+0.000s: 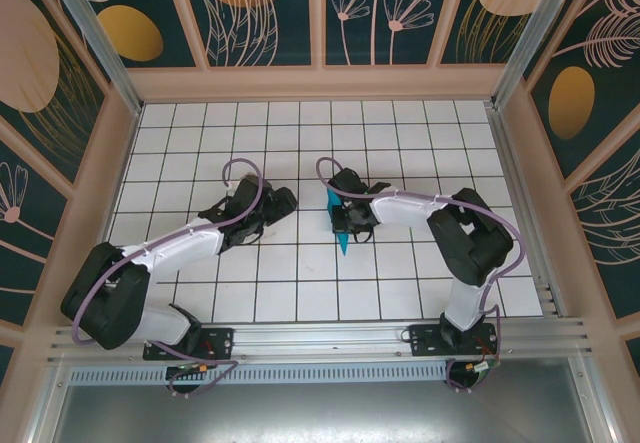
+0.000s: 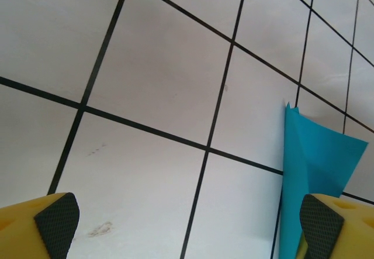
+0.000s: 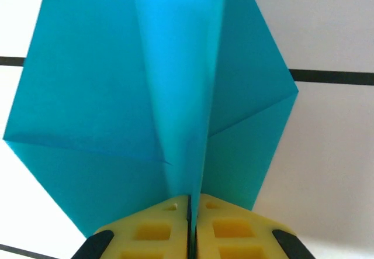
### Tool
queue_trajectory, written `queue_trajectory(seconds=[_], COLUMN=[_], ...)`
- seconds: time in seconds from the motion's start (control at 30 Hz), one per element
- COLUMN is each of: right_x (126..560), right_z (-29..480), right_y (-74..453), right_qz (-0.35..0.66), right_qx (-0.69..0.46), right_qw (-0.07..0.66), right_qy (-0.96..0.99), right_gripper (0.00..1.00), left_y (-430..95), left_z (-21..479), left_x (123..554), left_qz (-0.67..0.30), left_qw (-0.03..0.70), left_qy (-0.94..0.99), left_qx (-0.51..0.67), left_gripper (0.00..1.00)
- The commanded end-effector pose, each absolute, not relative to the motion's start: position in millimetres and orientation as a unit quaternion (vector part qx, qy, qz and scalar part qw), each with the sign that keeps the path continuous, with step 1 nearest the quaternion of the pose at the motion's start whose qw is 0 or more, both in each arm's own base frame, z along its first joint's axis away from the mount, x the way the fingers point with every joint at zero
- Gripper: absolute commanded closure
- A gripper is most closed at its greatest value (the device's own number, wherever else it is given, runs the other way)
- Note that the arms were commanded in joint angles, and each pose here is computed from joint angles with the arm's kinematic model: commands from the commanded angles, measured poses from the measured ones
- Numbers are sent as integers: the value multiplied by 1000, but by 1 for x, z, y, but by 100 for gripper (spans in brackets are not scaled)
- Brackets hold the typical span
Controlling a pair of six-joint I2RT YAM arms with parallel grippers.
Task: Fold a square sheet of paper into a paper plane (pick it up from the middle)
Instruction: Move the paper plane to the center of the table.
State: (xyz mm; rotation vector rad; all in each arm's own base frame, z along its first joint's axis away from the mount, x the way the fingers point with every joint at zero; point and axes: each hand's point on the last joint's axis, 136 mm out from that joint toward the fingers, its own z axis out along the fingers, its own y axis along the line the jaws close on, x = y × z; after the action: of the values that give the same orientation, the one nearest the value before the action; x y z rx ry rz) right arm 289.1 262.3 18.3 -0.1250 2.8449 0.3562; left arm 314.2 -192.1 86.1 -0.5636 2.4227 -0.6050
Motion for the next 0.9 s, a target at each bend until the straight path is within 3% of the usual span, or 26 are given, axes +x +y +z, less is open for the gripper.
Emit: queue_trajectory(seconds=[0.0,0.43,0.87], right_x=[286,296,290], right_z=[9,43,28], right_y=[259,274,287], right_qz=[101,144,132], right_qx=[-42,-37,-59], right_qw=[122,153,135], right_qy=[986,977,980], right_gripper=[89,83,78], left_y=[-180,-177,-179], left_z=[80,72,63], left_x=[309,305,302], left_qz=[-204,-195,-195], left_qw=[285,278,266], left_qy=[911,915,919], left_qx=[-216,-217,-215], left_gripper=[1,1,2])
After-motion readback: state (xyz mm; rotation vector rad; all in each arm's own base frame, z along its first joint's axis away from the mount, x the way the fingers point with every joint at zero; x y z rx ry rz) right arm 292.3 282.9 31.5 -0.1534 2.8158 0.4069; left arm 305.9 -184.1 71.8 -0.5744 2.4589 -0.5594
